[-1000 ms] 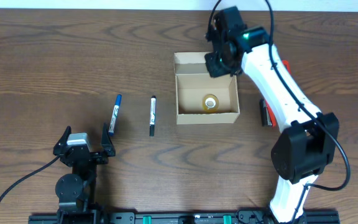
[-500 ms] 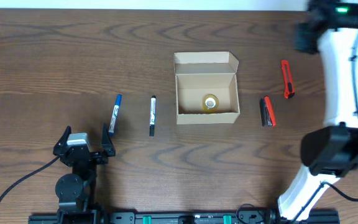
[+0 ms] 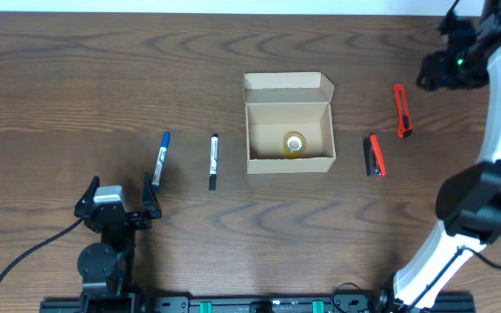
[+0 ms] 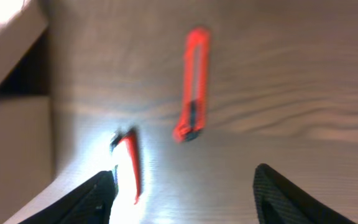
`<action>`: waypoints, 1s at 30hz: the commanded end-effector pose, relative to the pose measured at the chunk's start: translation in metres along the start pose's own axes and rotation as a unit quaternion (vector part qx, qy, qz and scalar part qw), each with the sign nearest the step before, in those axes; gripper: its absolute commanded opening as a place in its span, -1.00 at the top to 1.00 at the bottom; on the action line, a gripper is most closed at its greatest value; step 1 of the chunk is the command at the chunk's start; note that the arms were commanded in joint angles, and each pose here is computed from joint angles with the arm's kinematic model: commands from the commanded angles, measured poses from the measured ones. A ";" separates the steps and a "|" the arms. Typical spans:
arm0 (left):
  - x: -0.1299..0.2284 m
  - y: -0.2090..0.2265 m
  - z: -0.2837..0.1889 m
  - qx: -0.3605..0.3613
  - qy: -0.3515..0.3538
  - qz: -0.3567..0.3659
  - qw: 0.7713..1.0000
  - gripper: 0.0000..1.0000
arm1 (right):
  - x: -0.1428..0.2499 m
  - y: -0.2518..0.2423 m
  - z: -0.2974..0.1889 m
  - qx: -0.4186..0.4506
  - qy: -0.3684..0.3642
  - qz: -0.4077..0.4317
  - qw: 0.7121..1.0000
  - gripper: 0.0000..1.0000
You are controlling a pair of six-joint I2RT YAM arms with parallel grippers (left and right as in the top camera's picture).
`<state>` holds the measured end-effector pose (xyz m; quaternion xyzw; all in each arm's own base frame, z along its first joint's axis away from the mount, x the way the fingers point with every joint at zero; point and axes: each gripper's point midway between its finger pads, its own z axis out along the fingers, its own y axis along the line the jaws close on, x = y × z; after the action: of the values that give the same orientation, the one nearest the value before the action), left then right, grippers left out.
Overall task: Pack container
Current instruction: 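Lift the right gripper out of the box toward the red stapler, then lower the right gripper and grasp the red stapler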
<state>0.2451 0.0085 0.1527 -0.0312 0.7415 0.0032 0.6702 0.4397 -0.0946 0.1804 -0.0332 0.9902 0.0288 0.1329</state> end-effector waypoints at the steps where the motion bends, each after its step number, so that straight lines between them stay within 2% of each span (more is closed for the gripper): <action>1: 0.017 0.002 0.000 -0.003 0.029 -0.001 1.000 -0.90 | 0.013 0.032 0.032 -0.078 0.053 -0.020 0.995 -0.26; 7: 0.017 0.002 0.000 -0.003 0.029 -0.001 1.000 -0.90 | 0.035 0.076 0.047 -0.095 0.134 -0.027 0.986 -0.25; 10: 0.017 0.002 0.000 -0.003 0.029 -0.001 1.000 -0.90 | 0.045 0.088 0.040 -0.049 0.164 -0.035 0.985 -0.22; 13: 0.017 0.002 0.000 -0.003 0.029 -0.001 1.000 -0.91 | 0.046 0.100 0.030 -0.017 0.165 -0.055 0.985 -0.14; 22: 0.017 0.002 0.000 -0.003 0.029 -0.001 1.000 -0.90 | 0.064 0.120 -0.013 -0.003 0.151 -0.072 0.986 -0.15; 30: 0.017 0.002 0.000 -0.003 0.029 -0.001 1.000 -0.90 | 0.122 0.124 -0.014 -0.006 0.125 -0.061 0.990 -0.25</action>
<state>0.2451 0.0085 0.1528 -0.0312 0.7414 0.0032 0.6703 0.3314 0.0217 0.1749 -0.1094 0.9936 0.0248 0.0163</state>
